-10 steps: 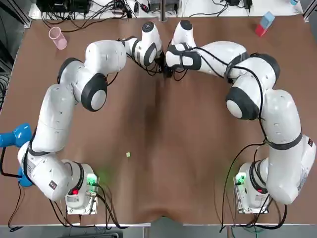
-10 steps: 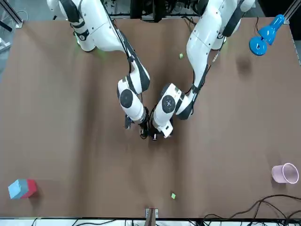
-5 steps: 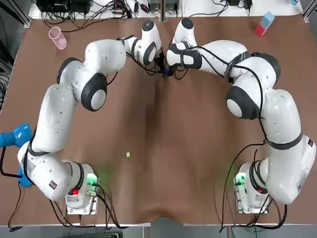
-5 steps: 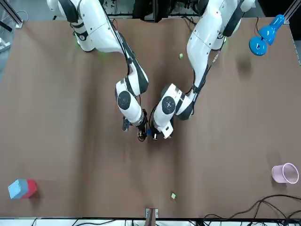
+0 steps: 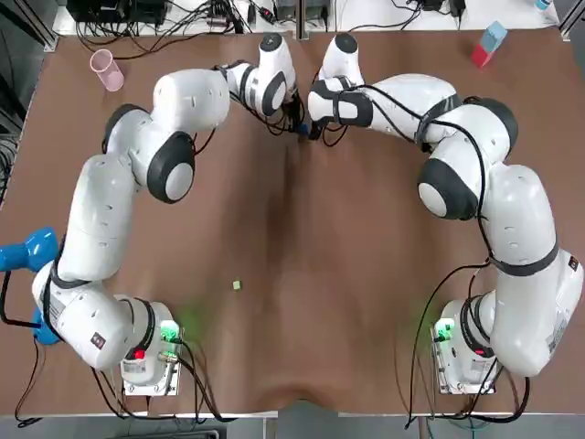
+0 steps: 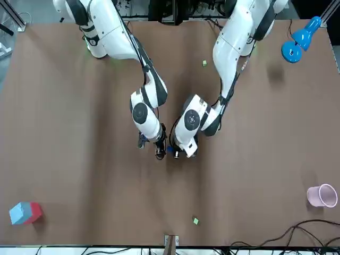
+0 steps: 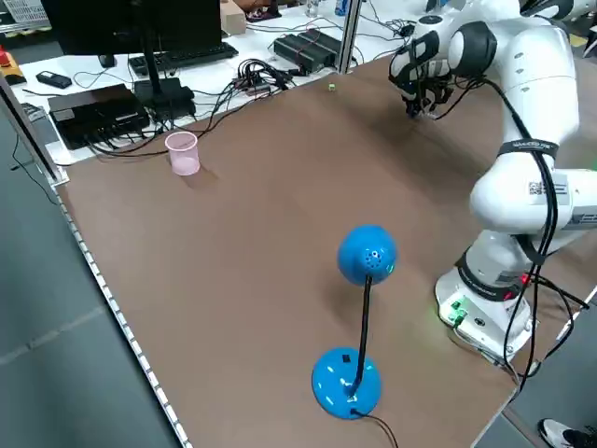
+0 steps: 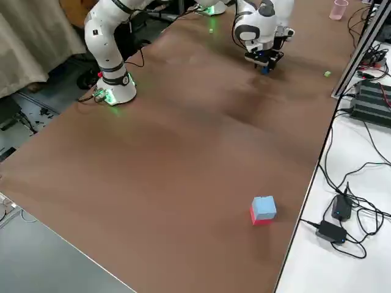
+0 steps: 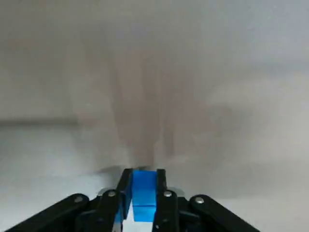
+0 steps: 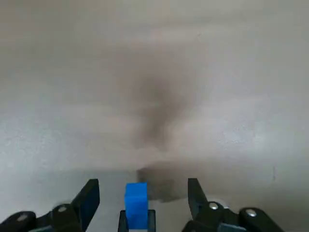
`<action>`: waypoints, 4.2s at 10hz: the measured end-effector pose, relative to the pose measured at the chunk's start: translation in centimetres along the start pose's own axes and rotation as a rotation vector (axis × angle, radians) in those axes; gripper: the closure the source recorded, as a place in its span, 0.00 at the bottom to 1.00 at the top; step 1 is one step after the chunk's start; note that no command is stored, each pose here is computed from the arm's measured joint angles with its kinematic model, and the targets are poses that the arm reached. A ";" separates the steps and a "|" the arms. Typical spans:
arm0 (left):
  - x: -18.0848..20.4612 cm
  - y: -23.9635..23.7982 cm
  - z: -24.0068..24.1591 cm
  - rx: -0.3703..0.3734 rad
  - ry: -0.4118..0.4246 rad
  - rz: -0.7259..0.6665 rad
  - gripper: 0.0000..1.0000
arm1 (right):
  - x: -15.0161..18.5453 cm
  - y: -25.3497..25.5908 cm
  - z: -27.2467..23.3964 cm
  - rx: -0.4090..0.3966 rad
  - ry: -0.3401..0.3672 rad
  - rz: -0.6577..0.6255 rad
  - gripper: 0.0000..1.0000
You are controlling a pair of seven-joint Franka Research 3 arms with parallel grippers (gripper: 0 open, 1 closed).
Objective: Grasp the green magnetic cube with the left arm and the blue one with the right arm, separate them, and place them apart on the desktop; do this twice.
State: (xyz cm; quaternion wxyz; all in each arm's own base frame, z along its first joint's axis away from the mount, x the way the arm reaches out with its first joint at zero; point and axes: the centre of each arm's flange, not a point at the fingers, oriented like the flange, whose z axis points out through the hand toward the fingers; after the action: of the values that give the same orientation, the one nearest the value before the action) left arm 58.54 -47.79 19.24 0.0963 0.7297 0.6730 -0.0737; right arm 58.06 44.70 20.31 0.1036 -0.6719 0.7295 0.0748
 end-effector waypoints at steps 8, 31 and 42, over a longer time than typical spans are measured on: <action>-1.3 0.0 -3.1 0.005 -0.008 0.013 0.77 | -0.4 0.4 0.1 -0.002 0.001 -0.009 0.18; -1.5 -0.1 -3.2 0.013 -0.006 0.015 0.77 | 1.2 -1.7 -1.5 0.028 0.022 -0.115 0.76; -5.8 -1.8 -3.3 -0.096 -0.080 0.072 0.77 | 9.3 13.1 -7.2 -0.226 -0.074 -1.032 0.76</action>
State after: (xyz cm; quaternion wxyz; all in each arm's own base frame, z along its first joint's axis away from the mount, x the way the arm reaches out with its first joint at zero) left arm 56.16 -52.49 23.73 0.1605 0.7444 0.6447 -0.0671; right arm 43.94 35.07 24.56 0.0793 -0.9475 0.2873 0.1160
